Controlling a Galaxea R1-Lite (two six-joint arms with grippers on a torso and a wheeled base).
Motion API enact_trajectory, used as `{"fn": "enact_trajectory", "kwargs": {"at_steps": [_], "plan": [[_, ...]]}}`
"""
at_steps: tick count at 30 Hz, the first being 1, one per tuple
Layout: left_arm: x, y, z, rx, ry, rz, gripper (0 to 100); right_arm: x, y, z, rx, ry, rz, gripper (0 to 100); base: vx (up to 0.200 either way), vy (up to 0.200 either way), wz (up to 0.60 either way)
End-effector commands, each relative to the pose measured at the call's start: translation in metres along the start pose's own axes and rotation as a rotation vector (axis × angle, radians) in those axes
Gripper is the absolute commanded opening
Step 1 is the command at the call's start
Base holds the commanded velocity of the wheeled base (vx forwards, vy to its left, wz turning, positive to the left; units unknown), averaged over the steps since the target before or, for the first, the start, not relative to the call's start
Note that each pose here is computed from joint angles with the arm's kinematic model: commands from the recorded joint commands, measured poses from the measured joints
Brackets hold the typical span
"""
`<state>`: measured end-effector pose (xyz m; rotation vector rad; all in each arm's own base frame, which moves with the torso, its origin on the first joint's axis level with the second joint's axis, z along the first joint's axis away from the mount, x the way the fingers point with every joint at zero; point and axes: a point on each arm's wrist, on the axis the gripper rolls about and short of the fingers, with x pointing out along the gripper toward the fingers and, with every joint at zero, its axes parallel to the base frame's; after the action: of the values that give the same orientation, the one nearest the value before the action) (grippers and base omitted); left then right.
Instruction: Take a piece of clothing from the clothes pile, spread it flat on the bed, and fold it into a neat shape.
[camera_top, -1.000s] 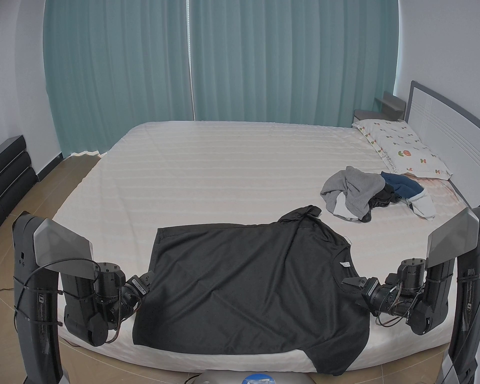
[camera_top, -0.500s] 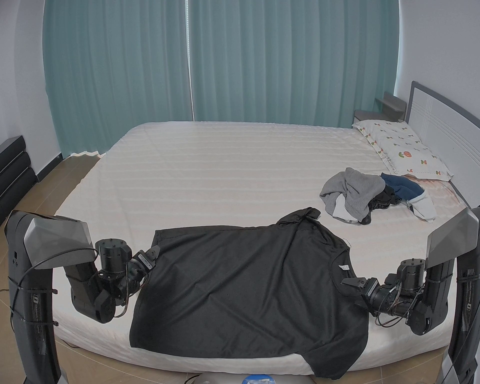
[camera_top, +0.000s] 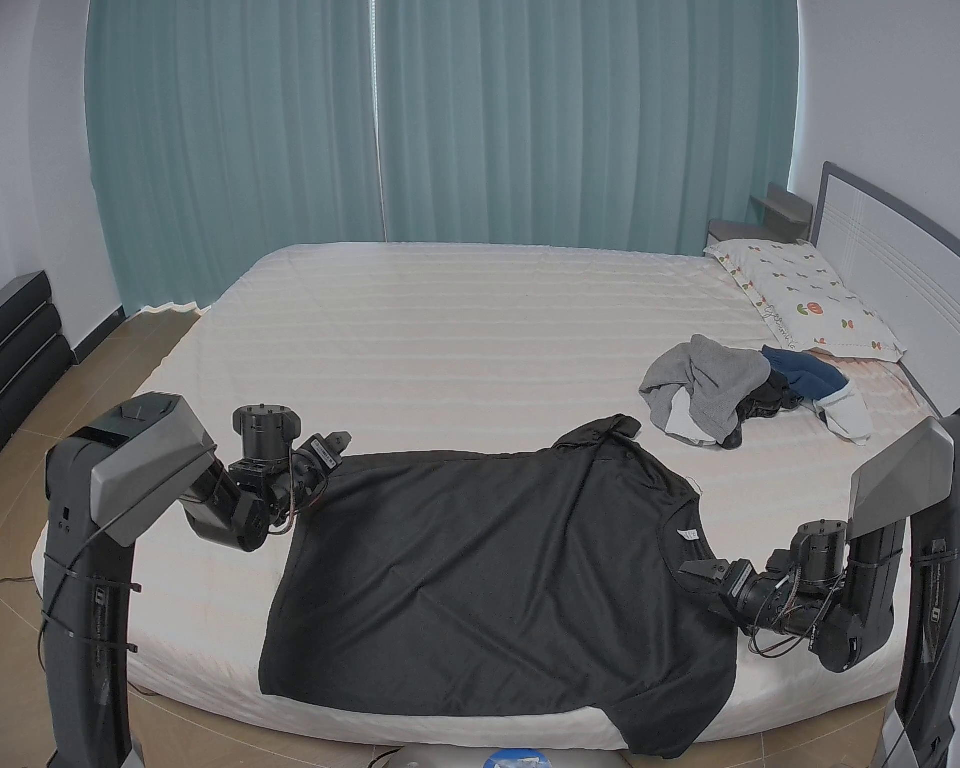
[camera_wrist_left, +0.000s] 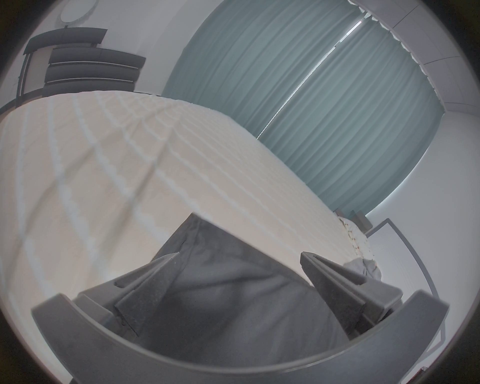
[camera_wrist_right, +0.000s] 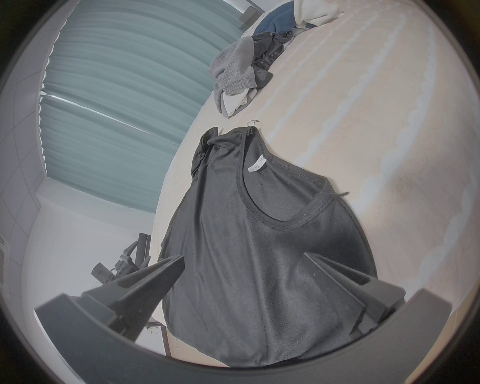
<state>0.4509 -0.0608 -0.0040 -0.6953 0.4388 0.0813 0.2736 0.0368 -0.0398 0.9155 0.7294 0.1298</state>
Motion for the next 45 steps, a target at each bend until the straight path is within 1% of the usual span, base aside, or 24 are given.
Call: {"fn": "enact_trajectory", "kwargs": {"at_steps": [1,4,7,12,15,16,19,21,24,30,31,34,42,45], "plan": [[0.053,0.028,-0.014,-0.011,-0.037,0.027,100,0.001,0.001,-0.002,-0.014,0.002,0.006,100,0.000,0.000,0.00],[0.056,0.037,-0.009,-0.018,-0.021,0.056,100,0.002,0.001,-0.002,-0.016,0.003,0.007,100,0.000,0.000,0.00],[0.060,0.035,-0.003,-0.040,-0.035,0.048,100,0.002,0.000,-0.003,-0.025,0.004,0.006,100,0.000,0.000,0.00],[0.068,0.036,-0.004,-0.060,-0.045,0.042,100,0.002,0.000,-0.003,-0.025,0.004,0.006,100,0.000,0.000,0.00],[0.068,0.036,-0.005,-0.065,-0.031,0.049,100,0.002,0.001,-0.002,-0.026,0.004,0.009,100,0.000,0.000,0.00],[0.069,0.037,-0.006,-0.066,-0.012,0.056,100,0.002,0.000,-0.003,-0.025,0.004,0.006,100,0.000,0.000,0.00],[0.073,0.034,-0.003,-0.070,-0.004,0.063,100,0.002,0.000,-0.002,-0.026,0.003,0.007,100,0.000,0.000,0.00],[0.076,0.035,-0.003,-0.082,0.013,0.085,100,0.002,0.000,-0.002,-0.025,0.002,0.006,100,0.000,0.000,0.00],[0.078,0.034,-0.001,-0.099,0.014,0.092,100,0.002,0.000,-0.002,-0.026,0.003,0.007,100,0.000,0.000,0.00],[0.079,0.033,-0.001,-0.100,0.010,0.091,100,0.002,0.000,-0.002,-0.026,0.003,0.007,100,0.000,0.000,0.00],[0.080,0.033,-0.001,-0.100,0.008,0.091,0,0.002,0.000,-0.002,-0.026,0.003,0.007,100,0.000,0.000,0.00],[0.084,0.036,-0.003,-0.100,-0.004,0.099,0,0.002,0.000,-0.002,-0.026,0.003,0.007,100,0.000,0.000,0.00],[0.091,0.038,0.004,-0.104,-0.094,0.143,0,0.002,0.000,-0.002,-0.026,0.003,0.007,100,0.000,0.000,0.00],[0.091,0.039,0.005,-0.104,-0.103,0.148,0,0.002,0.000,-0.002,-0.026,0.003,0.007,100,0.000,0.000,0.00]]}}
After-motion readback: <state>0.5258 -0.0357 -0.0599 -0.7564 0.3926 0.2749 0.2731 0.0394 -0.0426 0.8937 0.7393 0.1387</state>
